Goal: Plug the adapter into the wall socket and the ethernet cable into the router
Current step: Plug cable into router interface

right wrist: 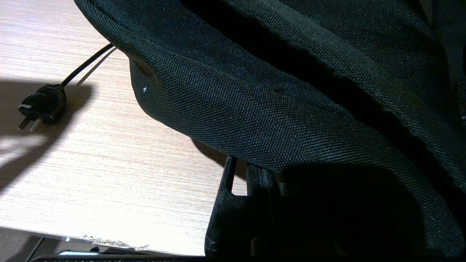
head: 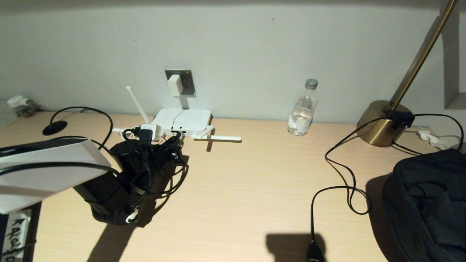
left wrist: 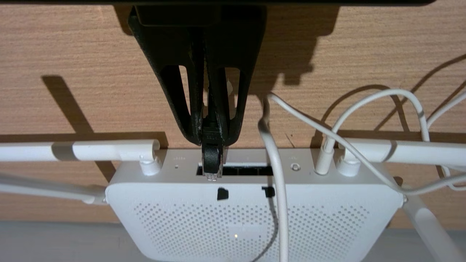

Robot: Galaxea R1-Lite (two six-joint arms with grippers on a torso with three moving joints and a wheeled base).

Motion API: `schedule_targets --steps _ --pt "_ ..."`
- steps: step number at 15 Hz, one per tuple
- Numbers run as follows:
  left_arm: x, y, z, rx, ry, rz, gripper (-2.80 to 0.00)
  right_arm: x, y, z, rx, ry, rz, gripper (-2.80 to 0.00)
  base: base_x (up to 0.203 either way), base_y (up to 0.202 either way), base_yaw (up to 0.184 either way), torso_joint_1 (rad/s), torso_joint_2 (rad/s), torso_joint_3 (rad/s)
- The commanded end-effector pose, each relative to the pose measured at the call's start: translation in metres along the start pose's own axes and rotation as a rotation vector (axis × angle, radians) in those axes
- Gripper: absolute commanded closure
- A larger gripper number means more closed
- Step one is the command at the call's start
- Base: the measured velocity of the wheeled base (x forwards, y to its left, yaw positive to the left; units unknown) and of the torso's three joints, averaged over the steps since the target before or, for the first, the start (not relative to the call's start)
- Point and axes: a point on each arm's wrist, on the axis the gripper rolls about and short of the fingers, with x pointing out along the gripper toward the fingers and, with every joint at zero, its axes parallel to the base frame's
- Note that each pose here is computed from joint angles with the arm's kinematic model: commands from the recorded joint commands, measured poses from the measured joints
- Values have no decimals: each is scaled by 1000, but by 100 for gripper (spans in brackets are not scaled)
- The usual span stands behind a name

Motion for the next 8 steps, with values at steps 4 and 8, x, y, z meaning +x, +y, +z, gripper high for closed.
schedule_targets --steps 4,8 --pt "0 0 -1 3 14 3 0 0 0 0 -1 0 0 0 0 0 0 0 0 0" --pt "2 1 -2 3 17 6 0 0 0 0 -1 2 0 0 0 0 0 0 0 0"
